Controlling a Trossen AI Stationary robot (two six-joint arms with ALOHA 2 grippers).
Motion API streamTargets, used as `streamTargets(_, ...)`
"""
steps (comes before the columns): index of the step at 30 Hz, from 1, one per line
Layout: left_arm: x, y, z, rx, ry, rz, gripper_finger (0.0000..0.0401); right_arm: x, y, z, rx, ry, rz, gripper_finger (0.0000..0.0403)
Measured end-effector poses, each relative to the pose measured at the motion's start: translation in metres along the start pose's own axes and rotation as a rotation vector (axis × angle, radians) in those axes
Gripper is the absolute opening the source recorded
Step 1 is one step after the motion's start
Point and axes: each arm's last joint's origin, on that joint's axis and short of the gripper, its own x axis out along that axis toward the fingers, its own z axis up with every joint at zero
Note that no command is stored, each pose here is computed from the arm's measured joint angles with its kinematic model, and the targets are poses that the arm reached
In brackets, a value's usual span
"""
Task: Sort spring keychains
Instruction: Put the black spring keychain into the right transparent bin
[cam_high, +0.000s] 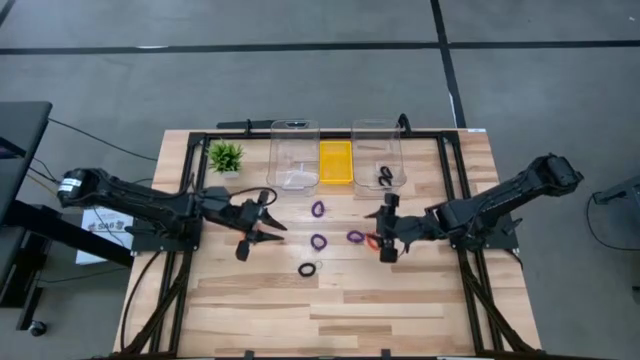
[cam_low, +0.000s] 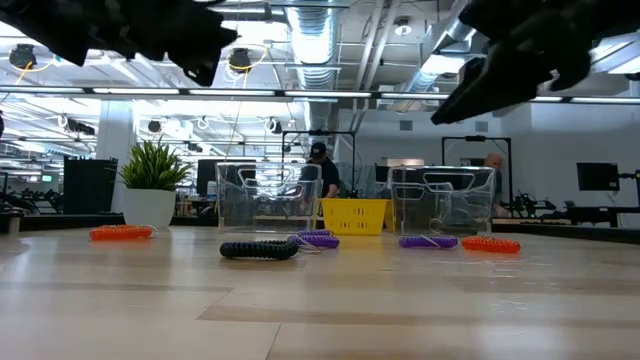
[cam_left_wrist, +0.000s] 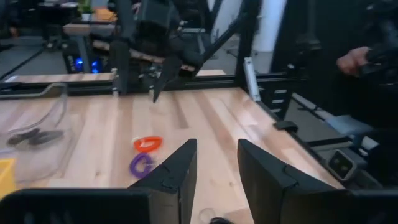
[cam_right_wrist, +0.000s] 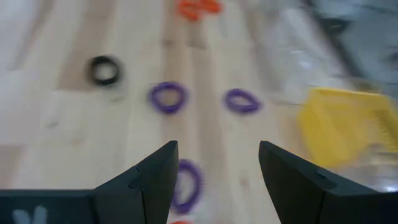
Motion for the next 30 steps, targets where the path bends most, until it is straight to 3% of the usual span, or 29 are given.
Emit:
streamTargets(4,0.001,-0.007,0.004,0.012,-0.043,-0.034,0.0113,0.000,0.007,-0.005,-0.010,-0.003,0.094,0.0217)
streamTargets(8,0.002,-0.014,0.005,0.016,-0.055,-0.069,0.0113,0.001,0.006,-0.008,-0.002,0.002,0.092,0.0217)
streamTargets(13,0.008,-0.020,-0.002,-0.062,-0.010,-0.099,0.0113,0.004,0.007,-0.015,0.005,-0.010,0.088,0.0217)
streamTargets(21,0.036,-0.015,-0.042,-0.045,0.177,-0.036,0.0113,0.005,0.007,-0.016,0.012,-0.026,0.088,0.0217)
streamTargets(30,0.064,-0.013,-0.081,-0.024,0.205,-0.035,0.0113,0.005,0.007,-0.016,0.012,-0.026,0.088,0.0217)
